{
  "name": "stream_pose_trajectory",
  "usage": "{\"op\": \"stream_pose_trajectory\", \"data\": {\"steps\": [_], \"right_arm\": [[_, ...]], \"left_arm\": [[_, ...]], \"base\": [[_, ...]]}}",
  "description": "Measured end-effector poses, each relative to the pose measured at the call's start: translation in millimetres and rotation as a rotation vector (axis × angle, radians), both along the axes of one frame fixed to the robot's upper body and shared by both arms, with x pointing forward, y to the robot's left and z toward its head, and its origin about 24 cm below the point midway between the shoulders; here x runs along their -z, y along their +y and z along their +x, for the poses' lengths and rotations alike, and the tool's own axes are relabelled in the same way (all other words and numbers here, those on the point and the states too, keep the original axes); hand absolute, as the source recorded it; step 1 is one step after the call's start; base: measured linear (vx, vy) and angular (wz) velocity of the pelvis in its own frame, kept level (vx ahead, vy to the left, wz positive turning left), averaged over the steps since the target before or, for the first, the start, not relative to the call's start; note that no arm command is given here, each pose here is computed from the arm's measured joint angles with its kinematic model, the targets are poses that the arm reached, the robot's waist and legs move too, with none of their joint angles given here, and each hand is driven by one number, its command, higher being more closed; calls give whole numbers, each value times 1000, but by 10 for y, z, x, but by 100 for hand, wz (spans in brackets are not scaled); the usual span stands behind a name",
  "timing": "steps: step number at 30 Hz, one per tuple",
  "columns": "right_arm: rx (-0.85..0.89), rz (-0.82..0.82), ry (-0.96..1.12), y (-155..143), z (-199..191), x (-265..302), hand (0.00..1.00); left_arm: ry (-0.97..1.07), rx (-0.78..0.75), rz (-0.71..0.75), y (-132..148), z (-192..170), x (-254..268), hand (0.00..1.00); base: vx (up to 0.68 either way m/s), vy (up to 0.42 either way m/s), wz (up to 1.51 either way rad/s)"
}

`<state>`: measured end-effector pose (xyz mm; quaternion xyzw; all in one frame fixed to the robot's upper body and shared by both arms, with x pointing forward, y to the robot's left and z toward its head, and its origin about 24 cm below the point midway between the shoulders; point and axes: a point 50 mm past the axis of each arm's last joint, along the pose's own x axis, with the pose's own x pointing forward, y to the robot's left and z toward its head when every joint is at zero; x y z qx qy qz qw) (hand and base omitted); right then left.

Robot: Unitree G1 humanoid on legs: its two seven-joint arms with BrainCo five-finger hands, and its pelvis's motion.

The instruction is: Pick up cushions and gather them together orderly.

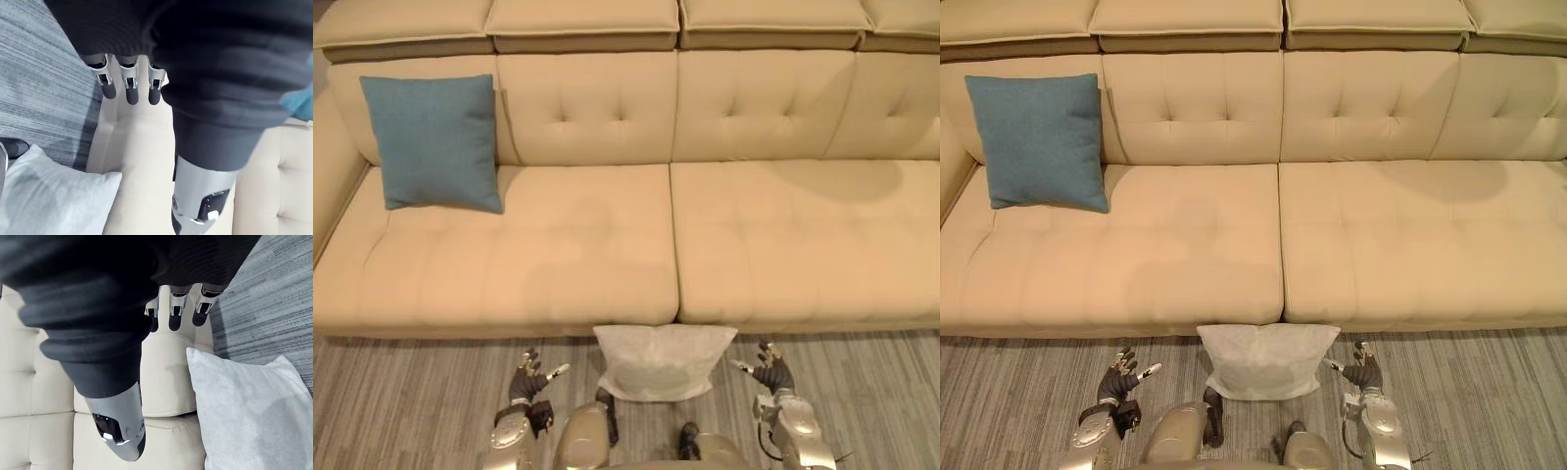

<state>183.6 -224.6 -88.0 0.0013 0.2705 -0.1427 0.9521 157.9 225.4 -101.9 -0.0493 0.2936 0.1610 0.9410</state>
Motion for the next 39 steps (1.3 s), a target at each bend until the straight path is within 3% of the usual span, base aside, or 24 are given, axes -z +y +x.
{"op": "stream_pose_trajectory", "data": {"steps": [4,11,17,24,25,31,39], "right_arm": [[7,-7,-60,31,241,-117,0],[57,-1,-220,75,747,-483,0],[68,23,-475,183,1499,-1273,0],[92,83,-677,276,1958,-2071,0],[91,89,-702,321,2004,-2180,100],[105,137,-760,493,2096,-2448,100],[42,107,-822,685,2008,-2534,100]], "left_arm": [[-53,-28,-5,28,114,-72,0],[-227,-90,-58,0,667,-383,0],[-515,-101,-89,-120,1475,-1121,0],[-756,-41,-121,-381,2011,-1948,0],[-790,-22,-122,-452,2075,-2084,100],[-936,95,-169,-864,2283,-2690,100],[-941,67,-158,-853,2252,-2720,100]], "base": [[-111,-15,-7],[-186,-9,4],[-157,-13,-4],[-95,-21,-1],[-43,-16,-1],[-12,-7,-3],[20,-9,-5]]}}
